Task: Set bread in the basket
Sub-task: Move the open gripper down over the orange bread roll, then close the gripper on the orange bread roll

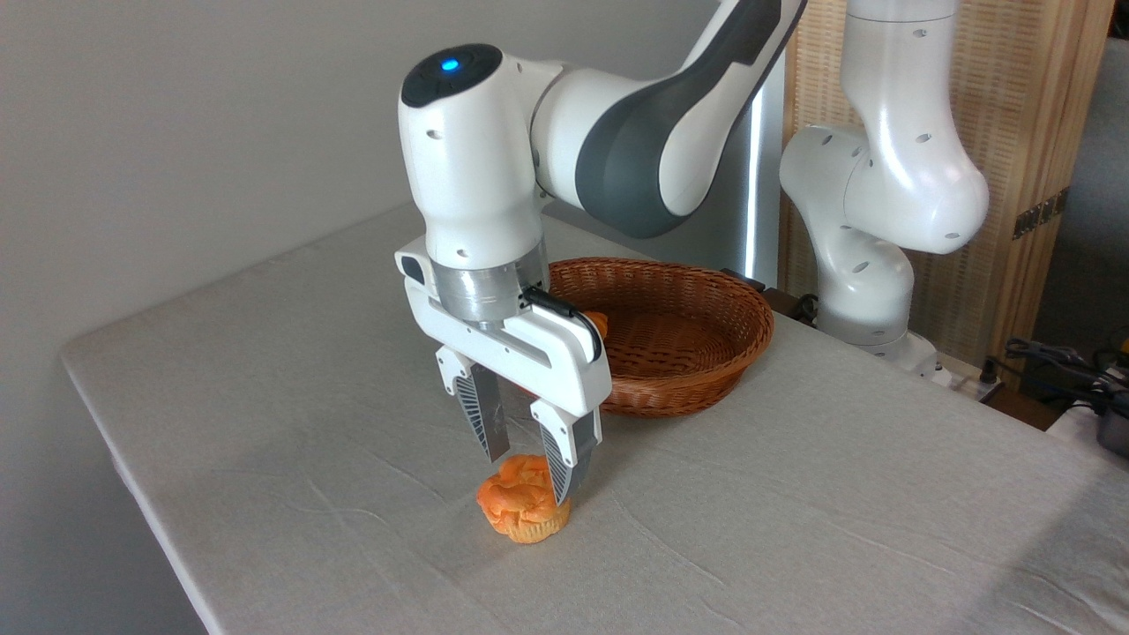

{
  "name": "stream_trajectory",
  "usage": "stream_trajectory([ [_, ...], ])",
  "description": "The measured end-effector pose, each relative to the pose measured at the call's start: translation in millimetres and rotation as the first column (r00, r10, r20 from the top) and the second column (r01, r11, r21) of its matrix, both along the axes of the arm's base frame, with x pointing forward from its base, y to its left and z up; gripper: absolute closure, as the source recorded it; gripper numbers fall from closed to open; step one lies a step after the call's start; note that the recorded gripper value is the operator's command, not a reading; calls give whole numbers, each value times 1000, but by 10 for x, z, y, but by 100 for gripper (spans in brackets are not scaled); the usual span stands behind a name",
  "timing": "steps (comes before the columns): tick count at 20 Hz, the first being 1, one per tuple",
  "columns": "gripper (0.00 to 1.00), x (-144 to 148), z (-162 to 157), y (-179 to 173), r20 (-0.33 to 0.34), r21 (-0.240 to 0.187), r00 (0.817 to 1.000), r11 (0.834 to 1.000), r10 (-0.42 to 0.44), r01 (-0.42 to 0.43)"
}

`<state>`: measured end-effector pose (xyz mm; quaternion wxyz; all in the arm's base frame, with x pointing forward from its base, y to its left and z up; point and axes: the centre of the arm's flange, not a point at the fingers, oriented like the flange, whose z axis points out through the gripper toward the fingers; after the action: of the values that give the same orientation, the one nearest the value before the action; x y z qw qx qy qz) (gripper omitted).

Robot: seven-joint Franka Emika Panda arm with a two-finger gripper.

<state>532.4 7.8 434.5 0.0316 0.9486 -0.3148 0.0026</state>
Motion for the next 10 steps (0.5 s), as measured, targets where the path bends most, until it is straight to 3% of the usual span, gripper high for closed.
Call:
stream_trajectory([
  [6,0,-35,-114,-12,1,-23,1000,1000,16,-16],
  [8,16,-39,-120,-13,-1,-24,1000,1000,16,-16],
  [10,49,-44,-128,-13,-2,-24,1000,1000,16,-16],
])
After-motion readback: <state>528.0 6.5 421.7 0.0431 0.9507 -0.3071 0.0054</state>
